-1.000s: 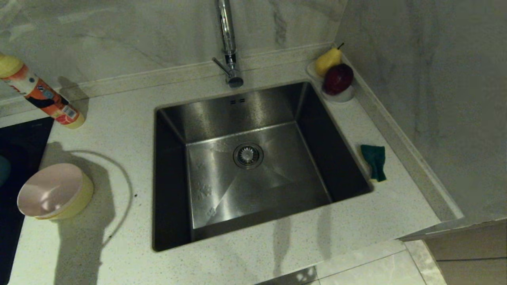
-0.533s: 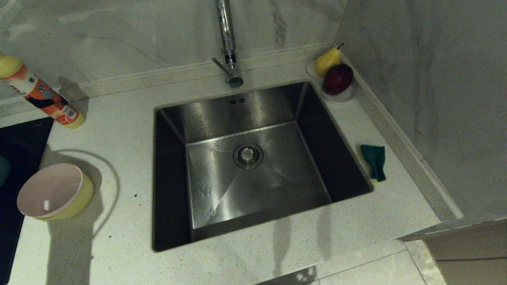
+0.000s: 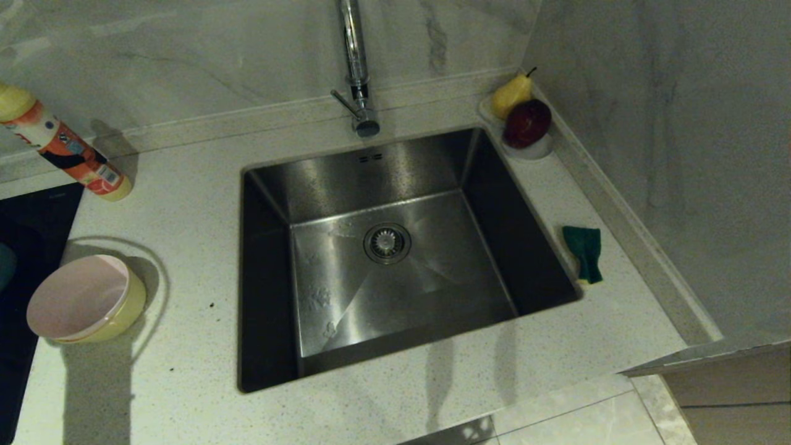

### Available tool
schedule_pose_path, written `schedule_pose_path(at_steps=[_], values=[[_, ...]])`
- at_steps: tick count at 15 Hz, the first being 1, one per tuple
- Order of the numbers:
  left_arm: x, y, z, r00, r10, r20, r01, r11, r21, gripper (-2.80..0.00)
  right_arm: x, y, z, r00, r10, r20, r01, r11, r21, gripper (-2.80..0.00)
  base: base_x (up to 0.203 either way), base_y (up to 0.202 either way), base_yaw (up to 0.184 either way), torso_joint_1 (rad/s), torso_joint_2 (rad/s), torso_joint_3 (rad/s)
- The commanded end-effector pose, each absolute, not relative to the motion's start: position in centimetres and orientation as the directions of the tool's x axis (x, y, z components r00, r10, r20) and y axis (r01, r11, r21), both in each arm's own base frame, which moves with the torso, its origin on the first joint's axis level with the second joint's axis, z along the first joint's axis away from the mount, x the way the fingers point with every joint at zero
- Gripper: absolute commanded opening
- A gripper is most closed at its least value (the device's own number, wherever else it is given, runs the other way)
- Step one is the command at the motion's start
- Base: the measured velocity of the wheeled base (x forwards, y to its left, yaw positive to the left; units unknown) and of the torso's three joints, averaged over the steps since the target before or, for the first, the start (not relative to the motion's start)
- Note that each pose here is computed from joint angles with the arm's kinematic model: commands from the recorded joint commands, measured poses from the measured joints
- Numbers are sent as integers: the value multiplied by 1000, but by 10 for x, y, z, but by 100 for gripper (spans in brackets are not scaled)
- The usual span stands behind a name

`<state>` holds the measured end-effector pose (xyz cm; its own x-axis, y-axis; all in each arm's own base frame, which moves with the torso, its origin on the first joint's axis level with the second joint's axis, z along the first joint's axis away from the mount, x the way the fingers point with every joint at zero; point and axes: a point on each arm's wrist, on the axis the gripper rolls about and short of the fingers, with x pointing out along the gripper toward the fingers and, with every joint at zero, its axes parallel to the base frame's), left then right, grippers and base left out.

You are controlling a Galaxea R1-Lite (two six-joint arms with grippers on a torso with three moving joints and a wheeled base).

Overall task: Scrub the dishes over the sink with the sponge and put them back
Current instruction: Place the bowl on the bowl

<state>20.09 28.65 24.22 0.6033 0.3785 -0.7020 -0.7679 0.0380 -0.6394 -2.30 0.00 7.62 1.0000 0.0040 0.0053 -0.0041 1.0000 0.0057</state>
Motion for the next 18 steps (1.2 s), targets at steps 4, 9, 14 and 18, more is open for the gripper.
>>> schedule_pose_path(at_steps=[4,9,14,18], values=[[205,300,230,582,353,-733,-783,1,-622,0,-23,0,76,1000,5,6,-5,1000,6,-280,0,0,0,0,0,0],[210,304,225,606,321,-728,-770,6,-638,0,-23,0,76,1000,5,8,-5,1000,6,-280,0,0,0,0,0,0],[217,314,217,608,311,-730,-769,6,-639,0,-23,0,76,1000,4,6,-5,1000,6,-280,0,0,0,0,0,0],[222,318,215,624,297,-723,-756,-8,-655,0,-23,0,76,1000,5,6,-5,1000,6,-280,0,0,0,0,0,0]])
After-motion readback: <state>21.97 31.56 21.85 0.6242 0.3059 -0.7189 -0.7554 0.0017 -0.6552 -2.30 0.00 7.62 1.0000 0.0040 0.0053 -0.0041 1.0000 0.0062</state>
